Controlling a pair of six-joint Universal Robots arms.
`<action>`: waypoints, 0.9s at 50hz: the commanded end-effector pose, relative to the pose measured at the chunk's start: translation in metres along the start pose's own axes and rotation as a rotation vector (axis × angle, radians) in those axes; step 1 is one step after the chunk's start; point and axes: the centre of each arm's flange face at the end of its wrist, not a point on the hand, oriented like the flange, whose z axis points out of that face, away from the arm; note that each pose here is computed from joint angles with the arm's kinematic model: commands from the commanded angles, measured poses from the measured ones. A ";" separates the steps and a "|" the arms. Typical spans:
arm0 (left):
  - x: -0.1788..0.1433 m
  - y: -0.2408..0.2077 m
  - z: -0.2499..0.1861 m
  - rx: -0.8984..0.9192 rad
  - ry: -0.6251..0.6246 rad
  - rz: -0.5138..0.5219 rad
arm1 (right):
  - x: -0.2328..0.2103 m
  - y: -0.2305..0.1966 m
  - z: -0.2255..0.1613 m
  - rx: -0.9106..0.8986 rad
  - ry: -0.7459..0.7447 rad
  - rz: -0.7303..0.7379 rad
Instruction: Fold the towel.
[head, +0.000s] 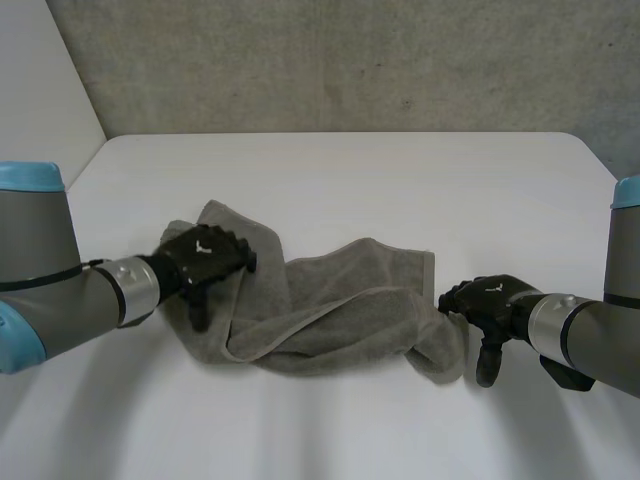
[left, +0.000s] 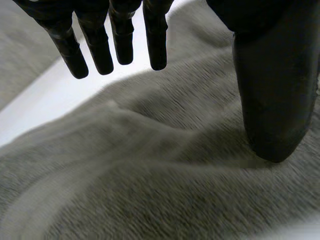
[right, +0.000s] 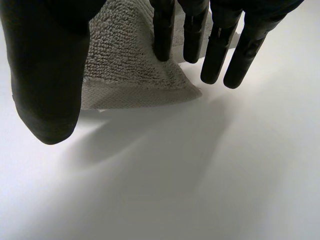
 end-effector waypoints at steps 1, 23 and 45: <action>0.017 0.010 -0.012 -0.096 0.094 0.053 | 0.000 0.002 0.002 -0.005 -0.003 0.002; 0.027 0.018 -0.030 -0.144 0.117 0.034 | 0.000 0.003 0.003 0.000 0.005 0.000; 0.008 0.003 -0.056 -0.098 0.002 -0.031 | 0.012 -0.007 0.004 0.013 0.001 0.286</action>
